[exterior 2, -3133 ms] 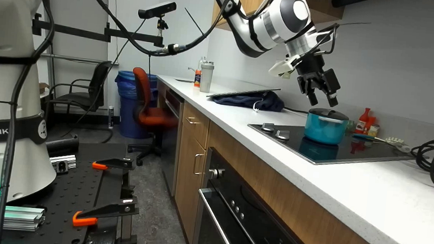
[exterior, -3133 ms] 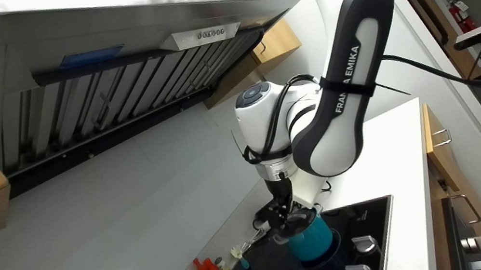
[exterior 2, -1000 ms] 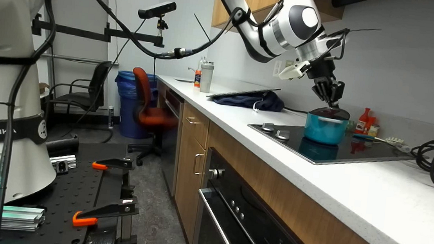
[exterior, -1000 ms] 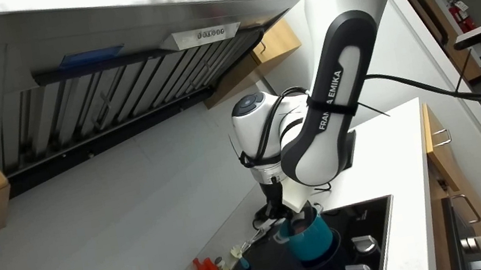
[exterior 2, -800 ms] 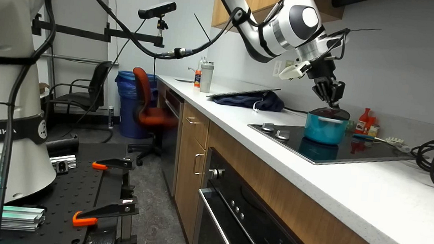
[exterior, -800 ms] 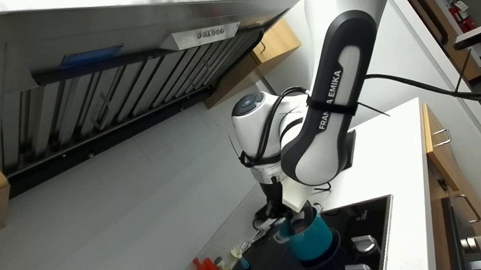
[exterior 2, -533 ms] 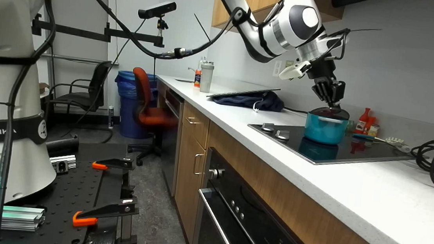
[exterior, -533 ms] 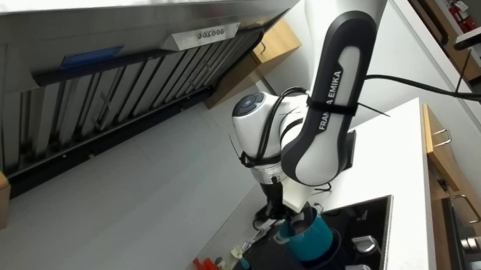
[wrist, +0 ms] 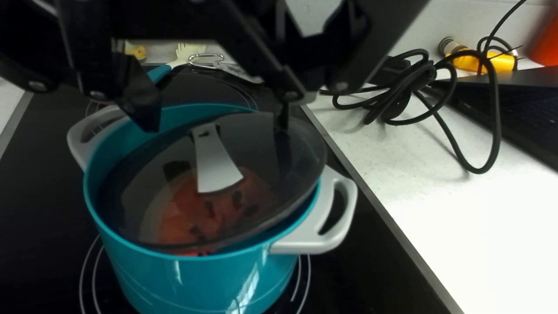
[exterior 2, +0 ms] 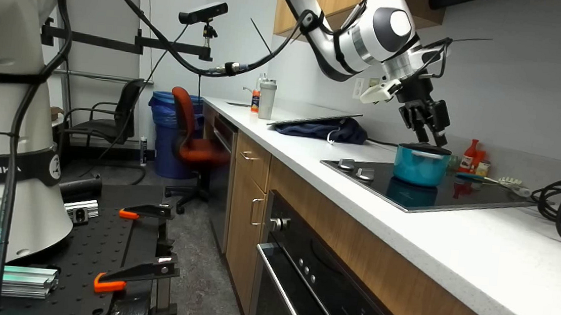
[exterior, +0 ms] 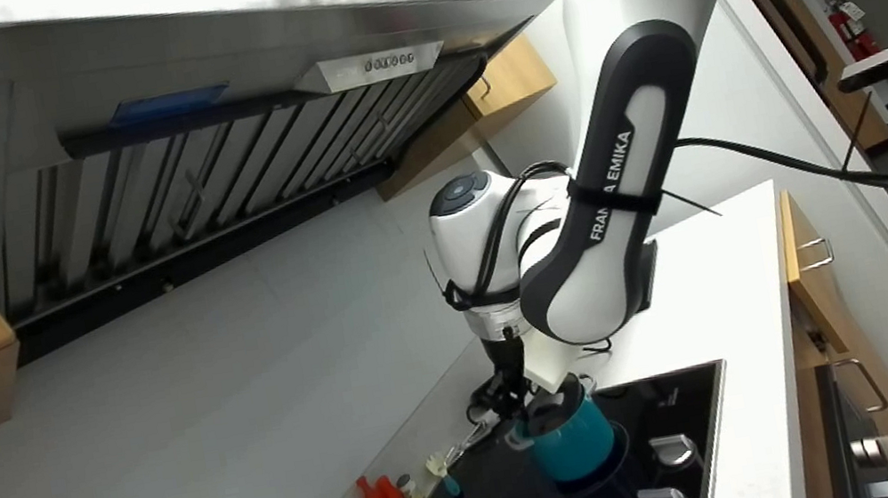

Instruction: Take the lid off the blue pot

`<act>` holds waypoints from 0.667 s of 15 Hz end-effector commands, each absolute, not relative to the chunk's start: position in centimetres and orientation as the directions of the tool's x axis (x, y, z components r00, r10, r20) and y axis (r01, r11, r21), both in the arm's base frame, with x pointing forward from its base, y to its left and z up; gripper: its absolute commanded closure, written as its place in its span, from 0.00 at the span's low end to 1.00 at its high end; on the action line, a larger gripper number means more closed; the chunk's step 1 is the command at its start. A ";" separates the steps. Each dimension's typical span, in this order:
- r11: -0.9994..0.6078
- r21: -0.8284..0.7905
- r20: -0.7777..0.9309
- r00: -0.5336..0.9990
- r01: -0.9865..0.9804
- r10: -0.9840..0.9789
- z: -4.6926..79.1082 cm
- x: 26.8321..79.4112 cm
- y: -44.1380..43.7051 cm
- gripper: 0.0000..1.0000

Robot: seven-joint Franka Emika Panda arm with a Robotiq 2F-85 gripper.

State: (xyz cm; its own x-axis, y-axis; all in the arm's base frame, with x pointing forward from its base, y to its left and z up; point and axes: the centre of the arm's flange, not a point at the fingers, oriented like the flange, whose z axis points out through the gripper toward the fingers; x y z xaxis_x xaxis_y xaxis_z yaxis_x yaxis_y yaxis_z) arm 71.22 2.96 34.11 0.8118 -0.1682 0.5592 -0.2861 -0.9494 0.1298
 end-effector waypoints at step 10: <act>-0.965 0.212 0.477 0.878 -0.153 -0.035 32.9 70.1 3.4 0.12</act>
